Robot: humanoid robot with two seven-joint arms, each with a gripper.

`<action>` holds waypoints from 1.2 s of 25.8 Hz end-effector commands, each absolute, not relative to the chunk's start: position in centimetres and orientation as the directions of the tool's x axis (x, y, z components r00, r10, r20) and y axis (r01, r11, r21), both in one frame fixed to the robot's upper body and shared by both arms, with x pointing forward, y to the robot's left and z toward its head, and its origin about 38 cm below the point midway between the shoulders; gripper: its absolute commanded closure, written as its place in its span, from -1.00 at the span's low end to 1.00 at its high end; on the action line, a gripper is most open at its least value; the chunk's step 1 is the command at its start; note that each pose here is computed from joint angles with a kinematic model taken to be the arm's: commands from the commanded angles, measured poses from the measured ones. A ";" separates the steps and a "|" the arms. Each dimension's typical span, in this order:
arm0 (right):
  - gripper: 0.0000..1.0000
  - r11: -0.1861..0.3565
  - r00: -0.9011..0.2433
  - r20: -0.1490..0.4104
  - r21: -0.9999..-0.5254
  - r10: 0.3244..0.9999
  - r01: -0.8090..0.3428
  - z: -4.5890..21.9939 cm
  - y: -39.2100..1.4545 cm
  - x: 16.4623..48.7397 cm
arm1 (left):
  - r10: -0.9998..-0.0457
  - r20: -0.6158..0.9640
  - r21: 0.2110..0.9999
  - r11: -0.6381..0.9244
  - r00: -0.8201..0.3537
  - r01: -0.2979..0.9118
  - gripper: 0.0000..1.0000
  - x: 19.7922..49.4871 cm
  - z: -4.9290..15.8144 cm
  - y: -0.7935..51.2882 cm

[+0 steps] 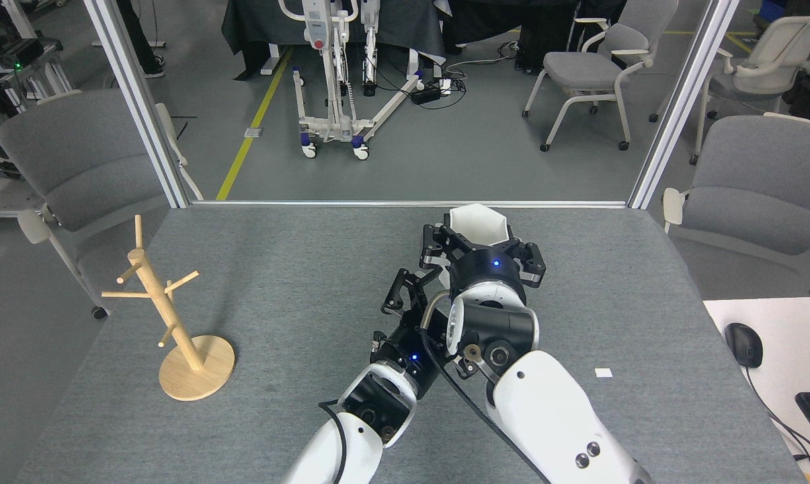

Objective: Hang cup on storage rack
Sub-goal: 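Grasp the white cup with the left gripper beside the right gripper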

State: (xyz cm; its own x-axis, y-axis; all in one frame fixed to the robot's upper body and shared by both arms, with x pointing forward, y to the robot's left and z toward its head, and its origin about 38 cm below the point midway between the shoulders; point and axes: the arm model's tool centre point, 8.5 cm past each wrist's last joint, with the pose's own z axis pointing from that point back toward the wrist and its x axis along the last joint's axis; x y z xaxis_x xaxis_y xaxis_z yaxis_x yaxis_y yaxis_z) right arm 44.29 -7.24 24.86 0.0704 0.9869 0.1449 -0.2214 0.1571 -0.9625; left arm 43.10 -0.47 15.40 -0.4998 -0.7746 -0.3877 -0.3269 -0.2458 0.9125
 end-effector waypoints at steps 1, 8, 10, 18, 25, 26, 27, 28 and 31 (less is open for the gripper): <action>0.60 0.145 0.062 0.133 -0.958 0.989 -0.246 23.8 -6.3 44.0 | -0.769 -0.383 0.915 -0.241 -0.512 -0.323 -0.98 43.3 15.4 -0.2; 0.60 0.139 0.052 0.130 -0.952 0.990 -0.273 22.8 -4.8 43.6 | -0.734 -0.355 0.935 -0.288 -0.579 -0.209 -0.98 43.2 14.1 -0.7; 0.60 0.128 0.038 0.122 -0.948 0.992 -0.293 22.0 -3.7 43.1 | -0.750 -0.342 0.939 -0.297 -0.565 -0.175 -0.98 43.6 13.8 0.0; 0.60 0.118 0.029 0.115 -0.937 0.993 -0.328 20.1 -1.7 41.6 | -0.827 -0.287 0.955 -0.284 -0.483 -0.083 -0.98 44.2 11.6 5.3; 0.60 0.105 0.023 0.103 -0.928 0.994 -0.358 18.7 -0.4 40.7 | -0.830 -0.276 0.959 -0.274 -0.485 -0.076 -0.98 41.3 10.4 8.7; 0.60 0.105 0.020 0.105 -0.927 0.994 -0.360 18.7 -0.2 40.7 | -0.830 -0.275 0.959 -0.272 -0.486 -0.078 -0.98 41.3 10.4 8.6; 0.60 0.106 0.022 0.105 -0.926 0.994 -0.363 18.6 -0.2 40.7 | -0.831 -0.273 0.960 -0.271 -0.485 -0.077 -0.98 41.3 10.4 8.6; 0.60 0.106 0.023 0.105 -0.926 0.994 -0.363 18.5 -0.1 40.7 | -0.831 -0.274 0.960 -0.270 -0.484 -0.080 -0.98 41.3 10.5 8.6; 0.60 0.108 0.021 0.108 -0.921 0.994 -0.373 18.4 0.4 40.7 | -0.830 -0.276 0.960 -0.265 -0.484 -0.093 -0.94 41.3 10.9 8.5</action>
